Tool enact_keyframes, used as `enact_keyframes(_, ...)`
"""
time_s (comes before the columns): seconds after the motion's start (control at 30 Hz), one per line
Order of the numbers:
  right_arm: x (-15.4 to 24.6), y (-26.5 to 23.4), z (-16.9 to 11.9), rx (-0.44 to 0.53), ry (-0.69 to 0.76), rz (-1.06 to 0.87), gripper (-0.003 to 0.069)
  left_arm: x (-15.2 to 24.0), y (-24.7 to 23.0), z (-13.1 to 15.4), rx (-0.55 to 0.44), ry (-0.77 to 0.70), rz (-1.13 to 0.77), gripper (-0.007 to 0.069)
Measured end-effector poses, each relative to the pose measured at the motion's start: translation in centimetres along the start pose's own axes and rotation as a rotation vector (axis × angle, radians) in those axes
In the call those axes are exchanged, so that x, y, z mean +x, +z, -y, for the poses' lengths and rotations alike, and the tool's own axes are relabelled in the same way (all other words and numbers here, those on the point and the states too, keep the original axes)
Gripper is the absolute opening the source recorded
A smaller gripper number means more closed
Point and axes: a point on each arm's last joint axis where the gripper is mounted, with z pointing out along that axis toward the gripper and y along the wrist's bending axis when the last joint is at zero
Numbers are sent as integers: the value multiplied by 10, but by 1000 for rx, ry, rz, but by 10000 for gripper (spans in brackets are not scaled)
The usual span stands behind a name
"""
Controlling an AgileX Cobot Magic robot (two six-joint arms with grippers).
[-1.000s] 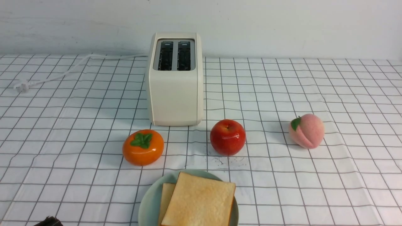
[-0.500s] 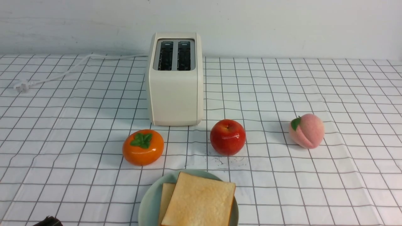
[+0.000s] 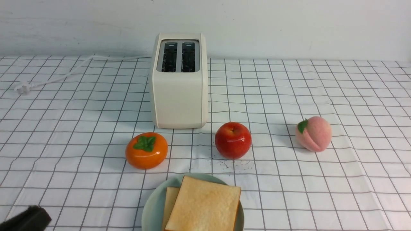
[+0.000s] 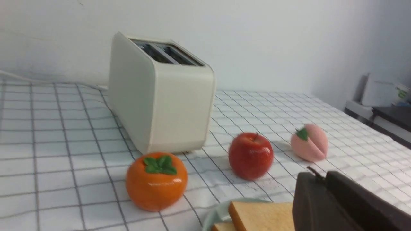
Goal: Take toasted bread from bread machine on white checkered table place on plate.
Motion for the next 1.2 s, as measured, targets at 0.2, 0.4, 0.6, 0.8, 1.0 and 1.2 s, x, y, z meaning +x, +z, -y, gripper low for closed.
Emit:
enact_keyframes(0.2, 0, 0, 0, 0, 0, 0, 35, -5, 0, -6, -80, 146, 50, -13)
enact_keyframes(0.4, 0, 0, 0, 0, -1, 0, 42, 6, -3, -18, -277, 147, -65, -13)
enact_keyframes(0.6, 0, 0, 0, 0, -1, 0, 42, 40, -9, -26, -325, 104, -206, -13)
enact_keyframes(0.8, 0, 0, 0, 1, -2, -2, 42, 61, -11, -30, -359, -24, -313, -13)
enact_keyframes(1.0, 0, 0, 0, 1, -4, -2, 52, 61, -11, -30, -367, -73, -302, -13)
enact_keyframes(1.2, 0, 0, 0, 1, -4, -2, 61, 61, -11, -30, -368, -76, -302, -13)
